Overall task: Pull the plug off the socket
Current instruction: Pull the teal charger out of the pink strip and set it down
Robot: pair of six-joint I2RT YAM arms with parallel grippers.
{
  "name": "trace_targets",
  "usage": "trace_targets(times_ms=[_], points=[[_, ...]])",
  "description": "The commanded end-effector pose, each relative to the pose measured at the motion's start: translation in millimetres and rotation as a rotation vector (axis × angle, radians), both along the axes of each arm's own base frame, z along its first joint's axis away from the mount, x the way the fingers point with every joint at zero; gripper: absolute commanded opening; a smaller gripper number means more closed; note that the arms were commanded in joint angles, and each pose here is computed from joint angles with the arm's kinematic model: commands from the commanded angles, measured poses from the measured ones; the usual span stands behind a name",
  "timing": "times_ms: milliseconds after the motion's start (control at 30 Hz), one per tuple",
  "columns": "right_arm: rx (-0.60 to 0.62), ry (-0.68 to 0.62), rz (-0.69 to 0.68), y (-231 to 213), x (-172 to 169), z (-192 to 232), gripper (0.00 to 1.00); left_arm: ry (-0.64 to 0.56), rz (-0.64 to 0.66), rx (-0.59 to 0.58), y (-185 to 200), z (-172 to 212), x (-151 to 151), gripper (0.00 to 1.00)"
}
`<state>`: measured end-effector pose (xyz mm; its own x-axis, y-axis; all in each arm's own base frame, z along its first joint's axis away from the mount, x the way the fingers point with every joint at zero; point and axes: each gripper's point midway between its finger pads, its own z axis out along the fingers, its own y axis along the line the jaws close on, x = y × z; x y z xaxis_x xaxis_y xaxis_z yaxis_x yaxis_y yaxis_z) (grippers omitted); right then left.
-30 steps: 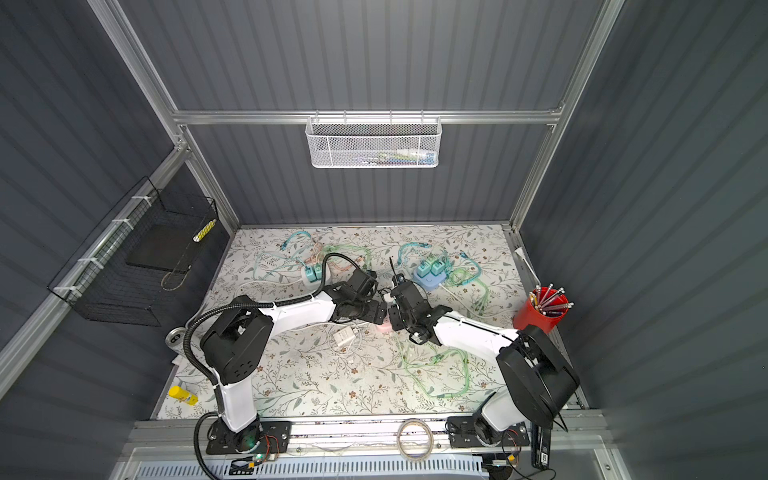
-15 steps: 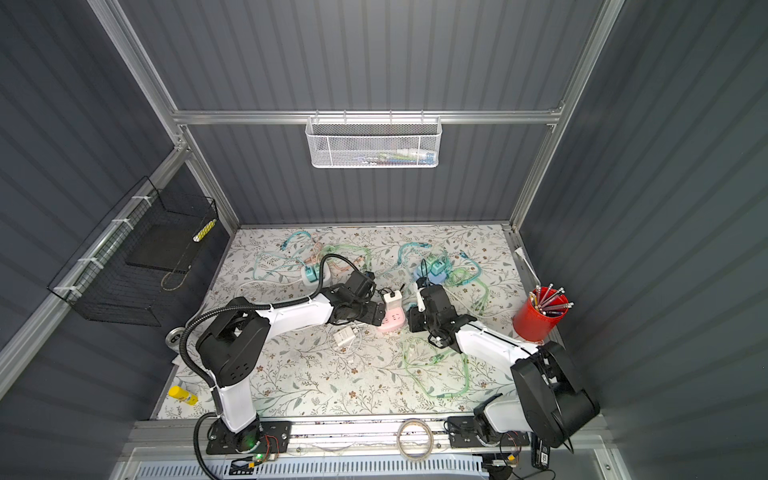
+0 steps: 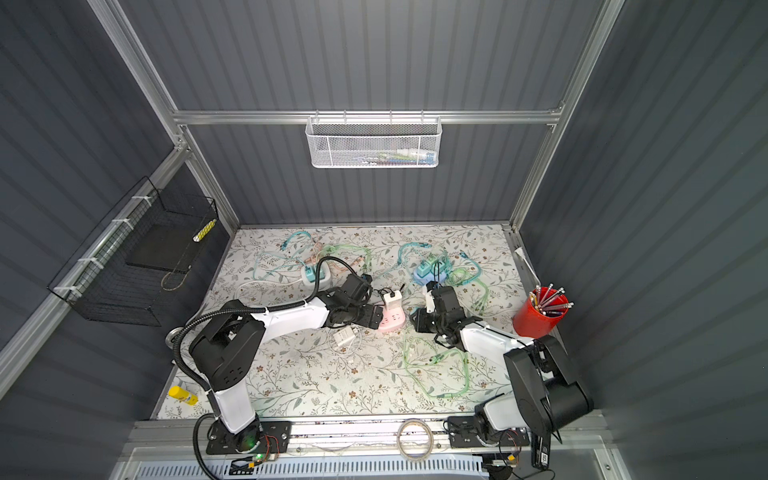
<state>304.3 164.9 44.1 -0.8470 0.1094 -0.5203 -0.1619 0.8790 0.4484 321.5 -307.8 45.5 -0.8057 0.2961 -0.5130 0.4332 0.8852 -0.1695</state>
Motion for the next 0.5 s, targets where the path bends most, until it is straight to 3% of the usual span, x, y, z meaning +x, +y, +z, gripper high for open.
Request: trace_targets(times_ms=[0, 467], points=[[0.034, 0.029, -0.014, -1, -2, -5, 0.05, 0.033, -0.023, 0.071, 18, -12, -16, 0.99], [0.097, 0.114, -0.04, -6, -9, -19, 0.11, -0.109, -0.038, -0.05, 15, 28, -14, 1.0]])
